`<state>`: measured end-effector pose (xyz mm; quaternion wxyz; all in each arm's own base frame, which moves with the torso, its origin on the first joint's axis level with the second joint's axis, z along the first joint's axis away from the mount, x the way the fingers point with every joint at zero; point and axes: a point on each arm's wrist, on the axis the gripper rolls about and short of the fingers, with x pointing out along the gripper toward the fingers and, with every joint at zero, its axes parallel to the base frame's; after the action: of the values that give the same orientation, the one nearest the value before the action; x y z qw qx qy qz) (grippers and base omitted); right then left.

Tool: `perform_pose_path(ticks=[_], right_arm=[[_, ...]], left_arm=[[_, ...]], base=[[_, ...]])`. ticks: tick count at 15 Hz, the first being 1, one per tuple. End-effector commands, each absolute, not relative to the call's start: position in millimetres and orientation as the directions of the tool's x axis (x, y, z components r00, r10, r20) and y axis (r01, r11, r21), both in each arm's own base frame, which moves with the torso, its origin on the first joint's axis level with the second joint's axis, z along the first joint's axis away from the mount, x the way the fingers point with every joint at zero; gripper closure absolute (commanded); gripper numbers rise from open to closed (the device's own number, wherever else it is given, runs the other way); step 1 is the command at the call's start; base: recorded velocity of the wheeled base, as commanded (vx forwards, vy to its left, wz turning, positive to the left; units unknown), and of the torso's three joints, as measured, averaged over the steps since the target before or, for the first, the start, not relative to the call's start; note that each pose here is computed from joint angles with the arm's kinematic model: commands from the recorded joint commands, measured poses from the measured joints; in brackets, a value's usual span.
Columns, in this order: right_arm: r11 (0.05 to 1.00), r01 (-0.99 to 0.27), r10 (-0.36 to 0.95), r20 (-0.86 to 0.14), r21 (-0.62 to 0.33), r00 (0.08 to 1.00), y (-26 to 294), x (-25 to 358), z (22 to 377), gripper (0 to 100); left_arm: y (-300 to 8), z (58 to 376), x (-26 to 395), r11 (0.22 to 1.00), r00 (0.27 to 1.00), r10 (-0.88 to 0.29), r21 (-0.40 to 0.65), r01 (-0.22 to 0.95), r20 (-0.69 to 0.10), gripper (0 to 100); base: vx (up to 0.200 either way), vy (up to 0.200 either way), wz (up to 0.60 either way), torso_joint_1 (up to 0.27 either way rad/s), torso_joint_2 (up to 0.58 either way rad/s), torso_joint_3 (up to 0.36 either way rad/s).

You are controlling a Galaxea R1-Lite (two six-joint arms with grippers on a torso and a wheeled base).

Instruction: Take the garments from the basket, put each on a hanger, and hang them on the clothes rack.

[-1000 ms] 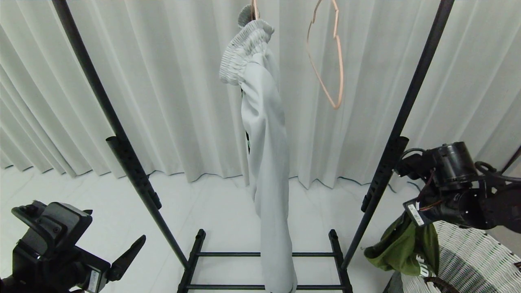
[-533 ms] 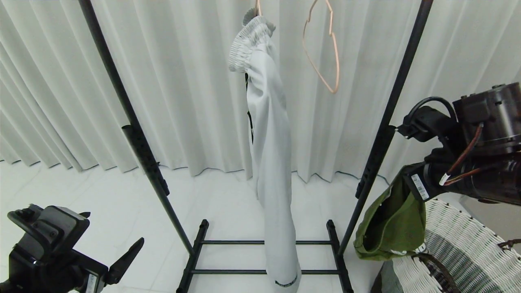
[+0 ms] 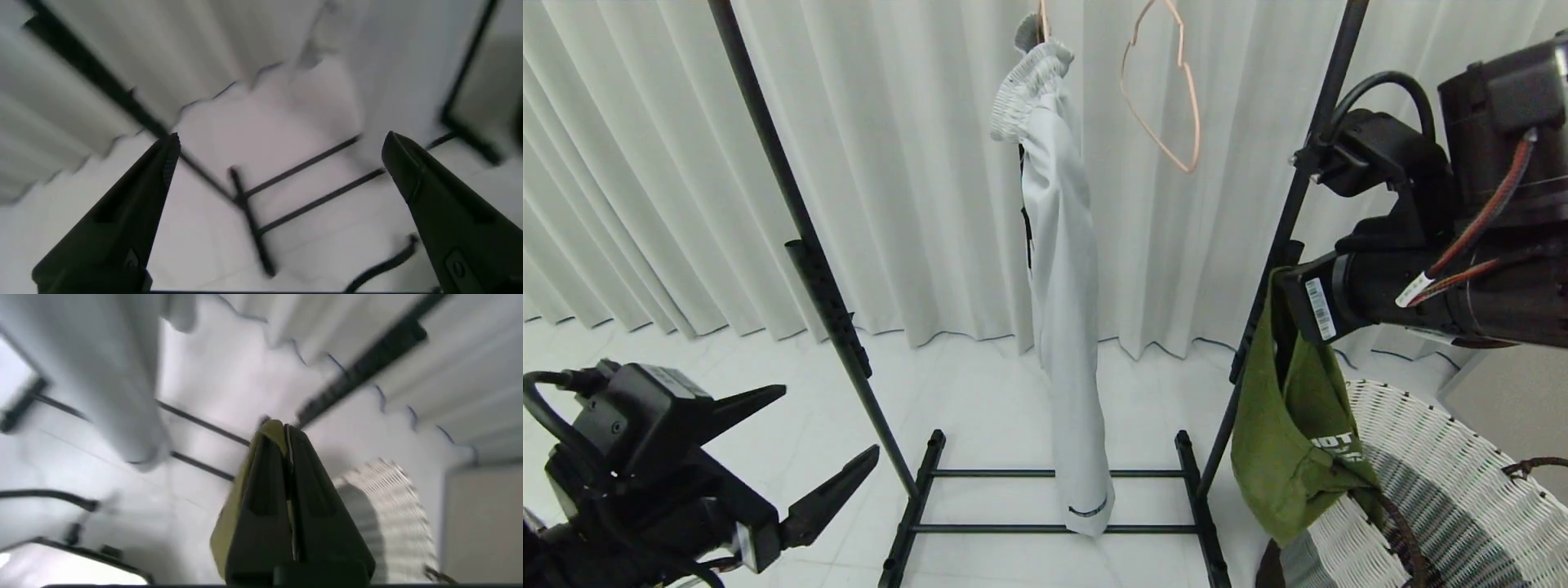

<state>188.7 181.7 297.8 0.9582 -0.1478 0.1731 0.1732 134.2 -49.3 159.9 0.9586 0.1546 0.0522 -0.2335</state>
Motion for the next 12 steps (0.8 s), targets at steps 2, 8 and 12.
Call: perform_pose_path(ticks=[2, 8, 12], right_arm=[[0.879, -0.445, 0.369, -0.343, -0.173, 0.864, 201.2, 176.7, 311.5, 100], [0.815, -0.574, 0.515, -0.355, -0.078, 0.78, 227.7, 146.6, 307.9, 100], [0.81, -0.581, 0.525, -0.347, -0.074, 0.777, 227.7, 143.8, 310.4, 100]], left_arm=[[-98.2, 171.7, 157.6, 0.743, 0.768, -0.614, 0.195, 0.64, -0.184, 0], [-201.7, 173.9, 185.1, 0.598, 0.58, -0.786, -0.024, 0.801, -0.213, 0], [-254.3, 170.5, 235.3, 0.716, 0.693, -0.697, -0.124, 0.687, -0.184, 0]], base=[[0.0, 0.0, 0.0, 0.0, 0.0, 0.0], [0.0, 0.0, 0.0, 0.0, 0.0, 0.0], [0.0, 0.0, 0.0, 0.0, 0.0, 0.0]])
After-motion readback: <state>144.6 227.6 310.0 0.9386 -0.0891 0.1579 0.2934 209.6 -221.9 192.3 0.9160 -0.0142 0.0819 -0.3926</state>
